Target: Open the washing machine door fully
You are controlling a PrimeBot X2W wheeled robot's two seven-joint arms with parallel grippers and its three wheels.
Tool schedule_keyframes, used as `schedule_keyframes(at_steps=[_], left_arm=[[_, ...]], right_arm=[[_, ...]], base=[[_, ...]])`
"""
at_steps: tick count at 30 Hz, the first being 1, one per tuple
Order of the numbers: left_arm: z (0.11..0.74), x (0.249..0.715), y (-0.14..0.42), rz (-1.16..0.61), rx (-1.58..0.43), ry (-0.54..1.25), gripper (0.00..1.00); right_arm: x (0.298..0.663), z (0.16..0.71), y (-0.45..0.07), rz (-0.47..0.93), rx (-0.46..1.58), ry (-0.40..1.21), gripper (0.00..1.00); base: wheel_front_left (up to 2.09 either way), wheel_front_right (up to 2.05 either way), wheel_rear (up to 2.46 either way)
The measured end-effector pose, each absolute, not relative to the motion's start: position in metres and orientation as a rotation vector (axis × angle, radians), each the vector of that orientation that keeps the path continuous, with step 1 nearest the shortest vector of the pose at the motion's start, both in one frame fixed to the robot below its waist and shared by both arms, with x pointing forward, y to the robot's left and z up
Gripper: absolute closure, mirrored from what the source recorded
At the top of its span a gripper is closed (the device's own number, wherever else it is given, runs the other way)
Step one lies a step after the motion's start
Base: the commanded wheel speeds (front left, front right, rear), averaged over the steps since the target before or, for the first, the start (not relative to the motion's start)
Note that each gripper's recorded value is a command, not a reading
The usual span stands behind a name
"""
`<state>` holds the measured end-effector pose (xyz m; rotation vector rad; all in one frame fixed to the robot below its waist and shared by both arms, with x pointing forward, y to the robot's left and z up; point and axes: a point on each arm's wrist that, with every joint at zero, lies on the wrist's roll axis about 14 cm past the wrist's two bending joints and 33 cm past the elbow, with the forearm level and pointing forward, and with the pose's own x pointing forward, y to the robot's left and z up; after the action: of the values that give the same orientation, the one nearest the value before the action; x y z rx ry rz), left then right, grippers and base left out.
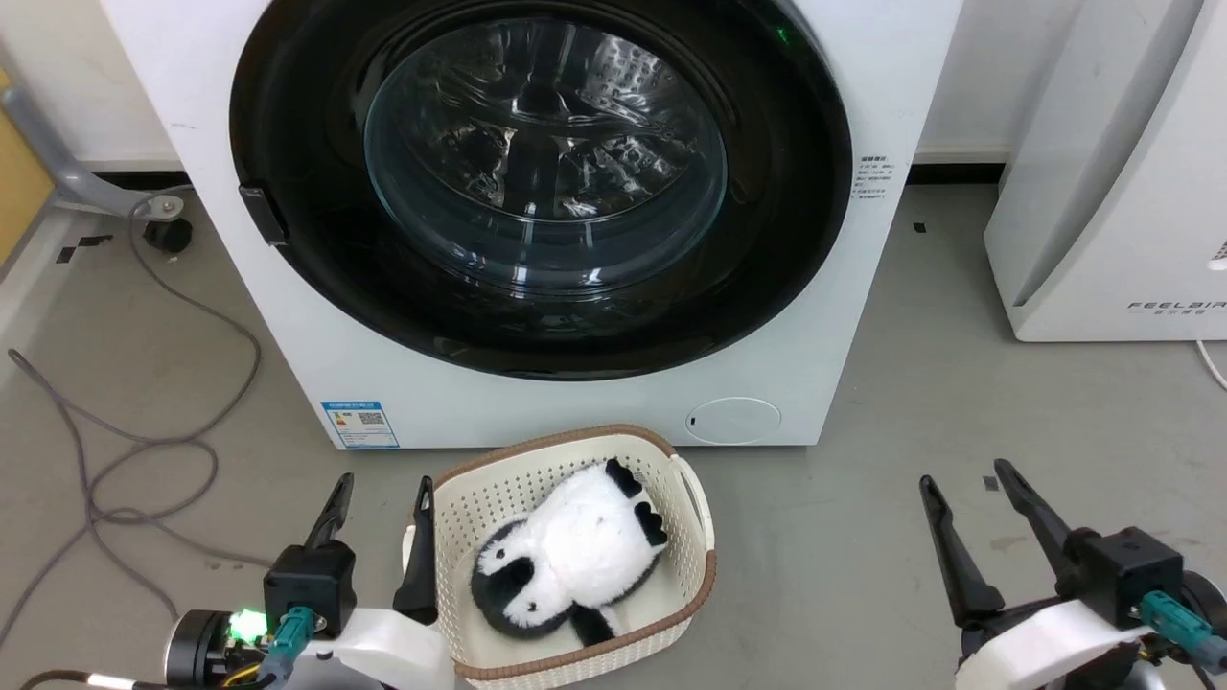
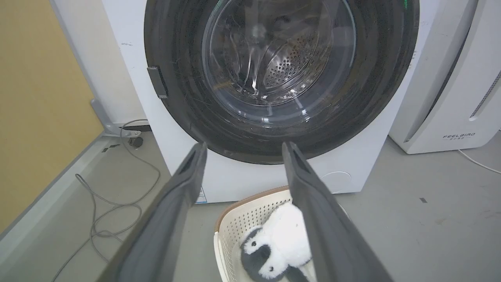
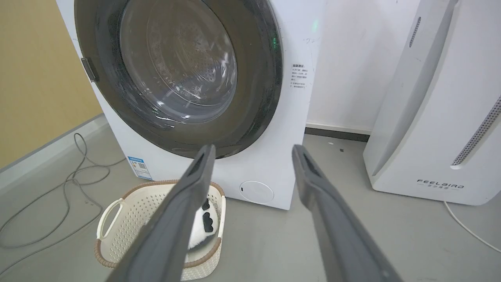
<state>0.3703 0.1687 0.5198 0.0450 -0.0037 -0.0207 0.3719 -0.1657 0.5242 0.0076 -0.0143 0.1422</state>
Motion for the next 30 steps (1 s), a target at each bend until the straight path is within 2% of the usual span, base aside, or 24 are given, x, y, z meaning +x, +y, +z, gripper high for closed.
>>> schedule_keyframes(at_steps=[16, 30], left_arm=[[0.511, 0.374, 0.165, -0.027, 0.044, 0.004, 0.0], [0.508, 0.383, 0.162, -0.026, 0.044, -0.007, 0.0]], right_arm=[[0.4, 0.545, -0.177, 0.153, 0.092, -0.079, 0.0], [0.444, 0.58, -0.194, 0.153, 0.204, -0.152, 0.0]], base=[[0.0, 0.0, 0.0], [0.0, 0.0, 0.0]])
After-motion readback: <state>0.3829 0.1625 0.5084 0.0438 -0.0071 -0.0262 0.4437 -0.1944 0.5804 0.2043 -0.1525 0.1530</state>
